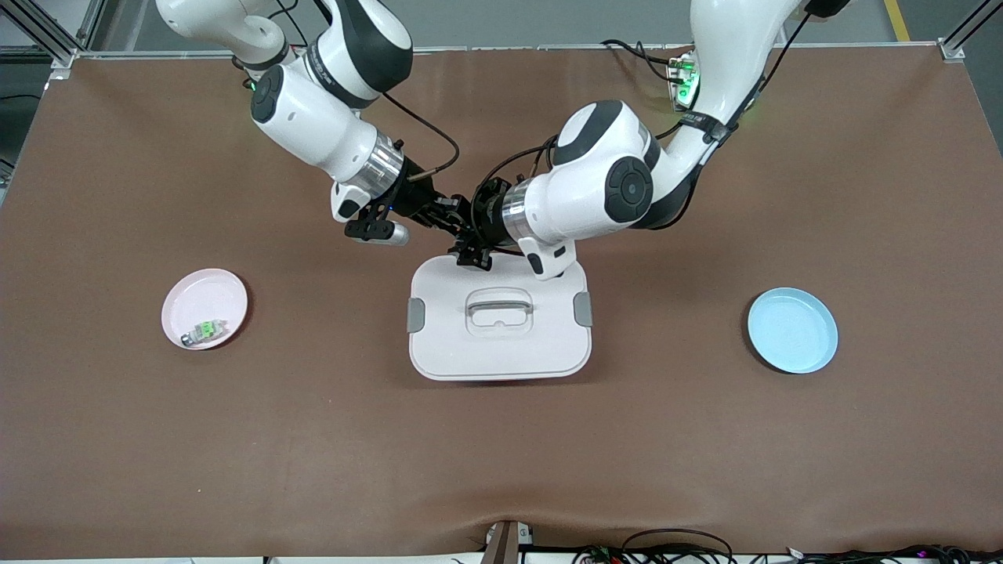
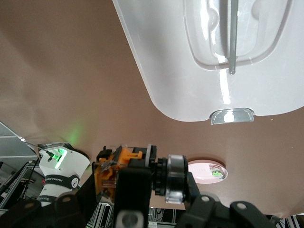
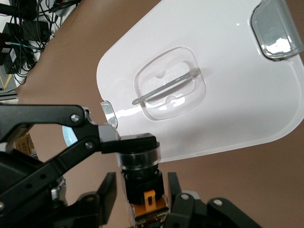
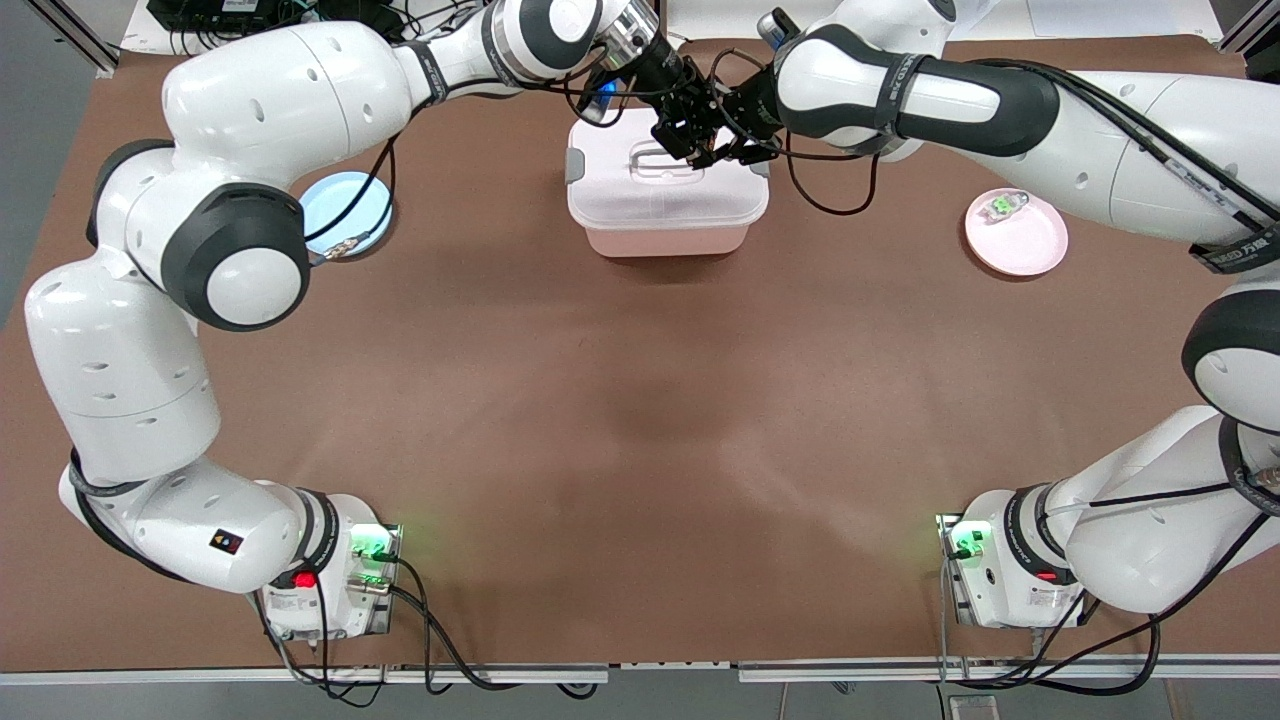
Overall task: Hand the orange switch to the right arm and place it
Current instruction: 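Grasp the switch with the right gripper while the left gripper releases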
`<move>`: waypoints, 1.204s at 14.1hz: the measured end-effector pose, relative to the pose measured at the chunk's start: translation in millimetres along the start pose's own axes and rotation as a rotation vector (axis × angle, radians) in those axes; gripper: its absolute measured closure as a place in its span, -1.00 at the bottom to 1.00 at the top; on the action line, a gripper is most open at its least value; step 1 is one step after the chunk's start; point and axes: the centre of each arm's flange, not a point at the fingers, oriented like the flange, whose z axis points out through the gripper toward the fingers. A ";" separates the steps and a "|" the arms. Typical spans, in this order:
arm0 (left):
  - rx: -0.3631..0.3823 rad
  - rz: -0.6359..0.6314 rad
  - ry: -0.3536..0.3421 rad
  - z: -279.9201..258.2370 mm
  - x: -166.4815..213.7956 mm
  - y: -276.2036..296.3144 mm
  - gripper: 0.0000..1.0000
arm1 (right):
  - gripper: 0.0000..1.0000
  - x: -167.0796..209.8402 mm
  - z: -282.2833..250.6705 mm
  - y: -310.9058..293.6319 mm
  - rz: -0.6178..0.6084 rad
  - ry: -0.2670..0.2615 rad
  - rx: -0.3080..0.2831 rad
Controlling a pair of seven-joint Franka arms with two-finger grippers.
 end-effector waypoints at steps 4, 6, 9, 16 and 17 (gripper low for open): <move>0.002 0.000 0.000 -0.8 0.0 0.2 -0.45 | 0.23 -0.6 1.3 -0.1 -0.013 0.002 0.000; 0.002 0.000 0.000 -0.8 0.0 0.2 -0.45 | 0.23 -0.6 1.3 -0.1 -0.013 0.002 0.000; 0.002 0.000 0.000 -1.0 0.1 0.3 -0.45 | 0.23 -0.6 1.3 -0.2 -0.014 0.002 0.000; -0.057 0.019 -0.004 -38.4 -8.6 7.2 -1.00 | 0.23 0.2 1.0 -0.8 -0.068 -0.046 -0.023; -0.075 0.034 0.023 -46.5 -8.1 7.4 -1.00 | 0.23 4.6 -4.8 -0.5 -0.091 -0.052 -0.033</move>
